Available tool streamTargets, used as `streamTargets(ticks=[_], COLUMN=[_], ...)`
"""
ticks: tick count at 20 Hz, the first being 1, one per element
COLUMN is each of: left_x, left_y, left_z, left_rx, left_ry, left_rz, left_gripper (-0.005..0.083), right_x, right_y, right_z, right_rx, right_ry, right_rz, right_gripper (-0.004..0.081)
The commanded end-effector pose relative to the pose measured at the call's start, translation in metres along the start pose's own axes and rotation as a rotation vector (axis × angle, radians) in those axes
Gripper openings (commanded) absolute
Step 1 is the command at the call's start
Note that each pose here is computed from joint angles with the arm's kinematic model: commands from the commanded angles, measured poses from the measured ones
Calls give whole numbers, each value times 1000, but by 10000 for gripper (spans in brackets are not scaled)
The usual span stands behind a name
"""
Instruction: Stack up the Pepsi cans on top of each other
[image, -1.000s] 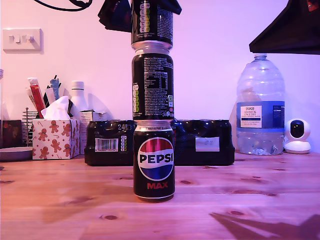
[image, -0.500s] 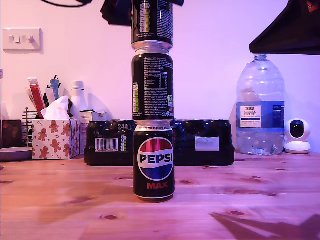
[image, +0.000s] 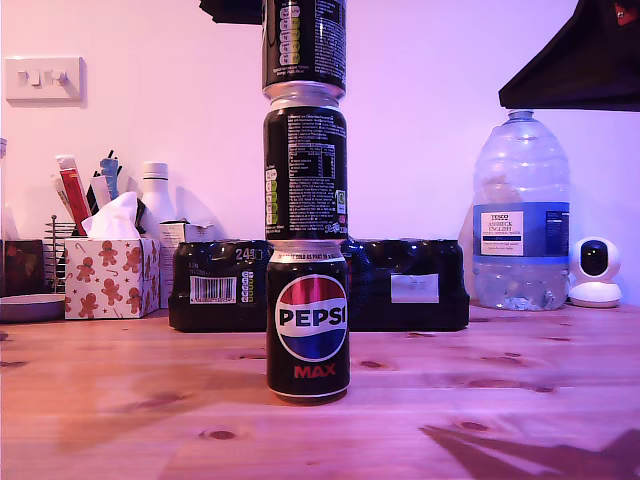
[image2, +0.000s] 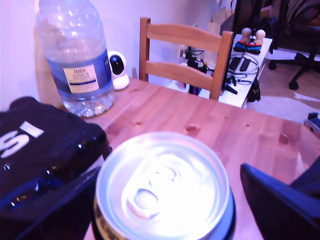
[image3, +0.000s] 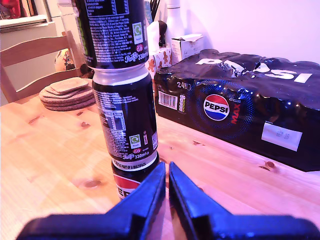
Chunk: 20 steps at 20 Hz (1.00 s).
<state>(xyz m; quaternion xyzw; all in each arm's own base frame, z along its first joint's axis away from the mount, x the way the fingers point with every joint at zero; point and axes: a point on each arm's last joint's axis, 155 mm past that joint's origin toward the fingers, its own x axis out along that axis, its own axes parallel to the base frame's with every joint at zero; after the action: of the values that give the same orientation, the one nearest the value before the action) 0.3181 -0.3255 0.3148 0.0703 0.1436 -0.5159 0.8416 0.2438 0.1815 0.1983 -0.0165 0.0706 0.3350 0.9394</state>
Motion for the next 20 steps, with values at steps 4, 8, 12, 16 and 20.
streamTargets(ticks=[4,8,12,16,20], left_x=[-15,-23,-35,-49,-62], left_y=[-6,-6,-4,16,22], left_z=[34,57,78,88,98], left_rx=[48,74,90,95,113], left_ry=[-92,-136,-163,-141,-131], left_rz=[7,14,31,134,168], left_gripper=[793,793,792,679,117], right_x=[0,0,0,0,-3], right_y=[1,1,1,-5,-27], right_z=[-2,-2,1,12,12], right_rx=[0,0,-1,-6,-30], right_ry=[1,1,-11,-46,-46], right_rz=[3,3,3,-28,-107], right_gripper=[-12,-12,-12,-12,-12])
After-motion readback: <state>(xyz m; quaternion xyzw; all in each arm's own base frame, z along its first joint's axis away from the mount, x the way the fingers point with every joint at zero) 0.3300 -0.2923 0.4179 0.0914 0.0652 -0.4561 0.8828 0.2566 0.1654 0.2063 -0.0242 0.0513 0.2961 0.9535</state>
